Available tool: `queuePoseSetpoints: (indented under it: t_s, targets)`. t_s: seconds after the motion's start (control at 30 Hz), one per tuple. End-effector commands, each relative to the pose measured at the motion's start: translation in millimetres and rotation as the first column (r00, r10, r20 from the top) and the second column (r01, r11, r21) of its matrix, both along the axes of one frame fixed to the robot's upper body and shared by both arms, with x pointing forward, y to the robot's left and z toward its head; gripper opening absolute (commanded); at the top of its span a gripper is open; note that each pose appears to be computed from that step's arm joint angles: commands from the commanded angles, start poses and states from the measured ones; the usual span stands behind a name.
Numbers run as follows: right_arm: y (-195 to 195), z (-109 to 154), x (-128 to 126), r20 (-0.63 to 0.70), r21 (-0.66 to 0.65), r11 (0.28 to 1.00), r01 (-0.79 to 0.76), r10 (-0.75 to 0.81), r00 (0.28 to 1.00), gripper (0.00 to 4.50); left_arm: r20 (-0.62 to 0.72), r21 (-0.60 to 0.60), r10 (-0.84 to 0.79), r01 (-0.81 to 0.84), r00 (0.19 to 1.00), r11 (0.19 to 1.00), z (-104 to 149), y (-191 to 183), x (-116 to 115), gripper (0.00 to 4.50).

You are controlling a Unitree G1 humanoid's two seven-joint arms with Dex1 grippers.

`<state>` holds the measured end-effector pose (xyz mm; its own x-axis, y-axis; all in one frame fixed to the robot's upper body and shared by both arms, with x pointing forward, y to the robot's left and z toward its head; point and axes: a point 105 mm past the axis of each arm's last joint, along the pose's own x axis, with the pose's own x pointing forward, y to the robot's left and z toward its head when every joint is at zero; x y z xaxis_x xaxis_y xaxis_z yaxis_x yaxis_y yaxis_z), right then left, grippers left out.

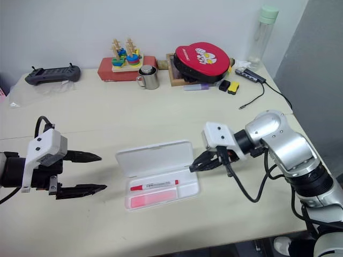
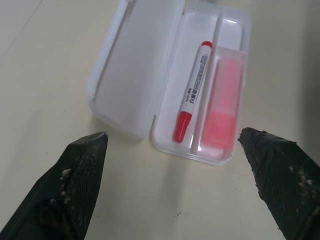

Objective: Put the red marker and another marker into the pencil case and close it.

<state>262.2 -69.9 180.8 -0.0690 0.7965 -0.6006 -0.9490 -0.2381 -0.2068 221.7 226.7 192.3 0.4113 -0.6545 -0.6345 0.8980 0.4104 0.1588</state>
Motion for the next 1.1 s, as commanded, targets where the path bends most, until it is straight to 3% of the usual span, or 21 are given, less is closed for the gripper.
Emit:
queuePoseSetpoints:
  t_s: [0.03,0.83,0.97,1.1]
  targets:
    - [5.7,-9.3,-3.7,0.020,-0.010,1.000,-0.017,0.017,1.000,0.42,0.026,0.049,-0.079,0.078,0.997,0.996,1.0,-10.0,2.6,4.50]
    - [25.6,-39.2,-21.3,-0.110,0.010,1.000,-0.030,0.031,0.993,0.42,0.052,0.049,-0.124,0.122,0.991,0.991,2.7,-20.1,26.8,4.50]
    - [28.0,-41.6,-17.9,-0.107,0.012,1.000,-0.016,0.018,0.994,1.15,0.055,0.045,-0.122,0.119,0.991,0.992,3.3,-21.0,27.7,4.50]
    - [28.5,-39.1,-13.6,-0.094,0.021,1.000,0.003,-0.001,0.996,2.22,0.057,0.041,-0.118,0.116,0.991,0.992,2.9,-21.4,27.7,4.50]
